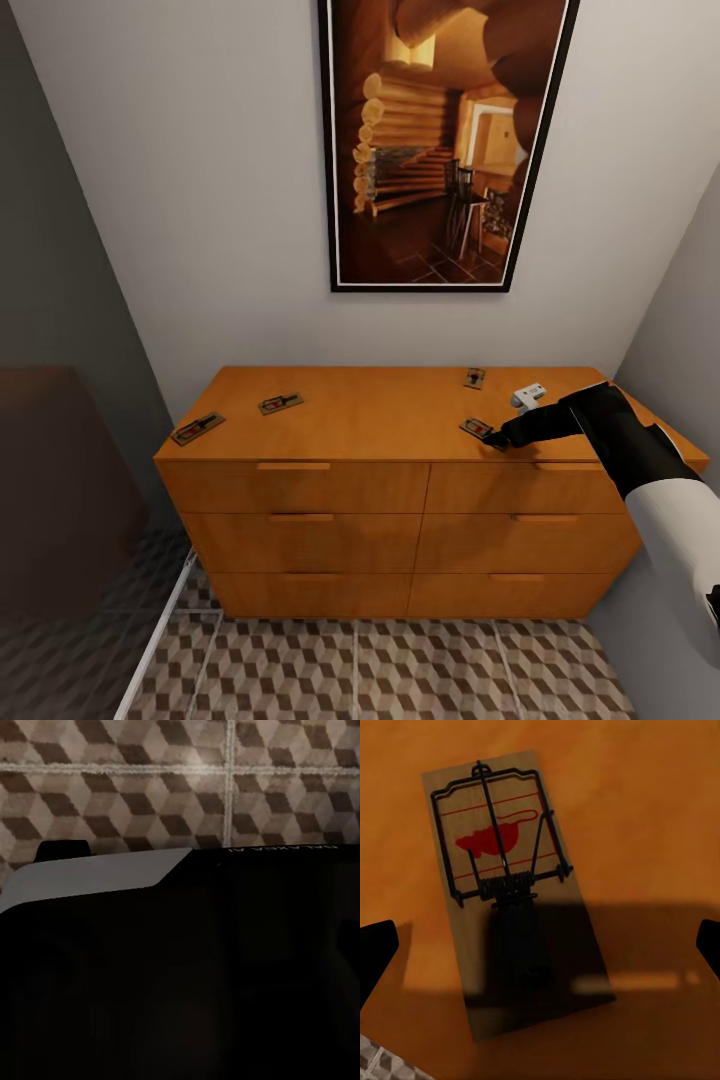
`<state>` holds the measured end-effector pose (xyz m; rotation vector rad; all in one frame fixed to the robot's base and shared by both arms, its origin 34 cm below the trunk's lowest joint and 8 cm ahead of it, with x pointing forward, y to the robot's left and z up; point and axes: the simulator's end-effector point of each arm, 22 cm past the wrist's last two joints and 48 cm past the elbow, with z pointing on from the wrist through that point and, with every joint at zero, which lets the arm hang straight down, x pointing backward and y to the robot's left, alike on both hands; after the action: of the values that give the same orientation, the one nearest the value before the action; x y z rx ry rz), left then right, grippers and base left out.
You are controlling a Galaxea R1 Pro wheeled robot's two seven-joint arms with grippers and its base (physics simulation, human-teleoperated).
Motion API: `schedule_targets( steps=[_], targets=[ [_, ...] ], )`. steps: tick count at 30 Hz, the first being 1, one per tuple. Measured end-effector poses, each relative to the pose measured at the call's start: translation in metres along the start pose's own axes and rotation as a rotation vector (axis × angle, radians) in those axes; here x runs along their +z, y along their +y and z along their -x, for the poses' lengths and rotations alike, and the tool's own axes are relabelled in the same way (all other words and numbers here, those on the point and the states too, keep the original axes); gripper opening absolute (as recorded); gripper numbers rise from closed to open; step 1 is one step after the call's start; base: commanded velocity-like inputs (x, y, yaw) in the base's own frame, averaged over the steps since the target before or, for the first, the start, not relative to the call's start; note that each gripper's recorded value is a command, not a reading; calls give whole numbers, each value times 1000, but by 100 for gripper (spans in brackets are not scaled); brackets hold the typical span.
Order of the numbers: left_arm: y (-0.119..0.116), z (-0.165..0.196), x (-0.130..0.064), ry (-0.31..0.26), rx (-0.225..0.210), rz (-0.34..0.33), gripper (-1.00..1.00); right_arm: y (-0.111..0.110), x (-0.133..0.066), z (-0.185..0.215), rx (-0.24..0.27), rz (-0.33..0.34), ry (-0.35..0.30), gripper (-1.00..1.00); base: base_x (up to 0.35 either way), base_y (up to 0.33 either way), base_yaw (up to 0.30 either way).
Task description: Take the four mousetraps from the cabinet in the bathroom and place them on the bathroom floor. Make sure all four end up on the same floor surface, and ensure that at least two of them are either under or directly next to the same bathroom sink.
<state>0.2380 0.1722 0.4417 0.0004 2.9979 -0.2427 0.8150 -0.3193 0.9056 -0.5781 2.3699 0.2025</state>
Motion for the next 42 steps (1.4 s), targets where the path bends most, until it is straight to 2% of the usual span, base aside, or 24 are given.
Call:
schedule_targets(
  steps=[21,28,42],
  targets=[
    [0,0,0,0,0,0,100,-1,0,-1,2,-2,3,100,0,29,0],
    [0,0,0,0,0,0,100,-13,0,-11,-29,-54,49,100,0,64,0],
    [0,0,0,-1,0,0,100,-16,-2,-12,-36,-69,57,100,0,4,0]
  ],
)
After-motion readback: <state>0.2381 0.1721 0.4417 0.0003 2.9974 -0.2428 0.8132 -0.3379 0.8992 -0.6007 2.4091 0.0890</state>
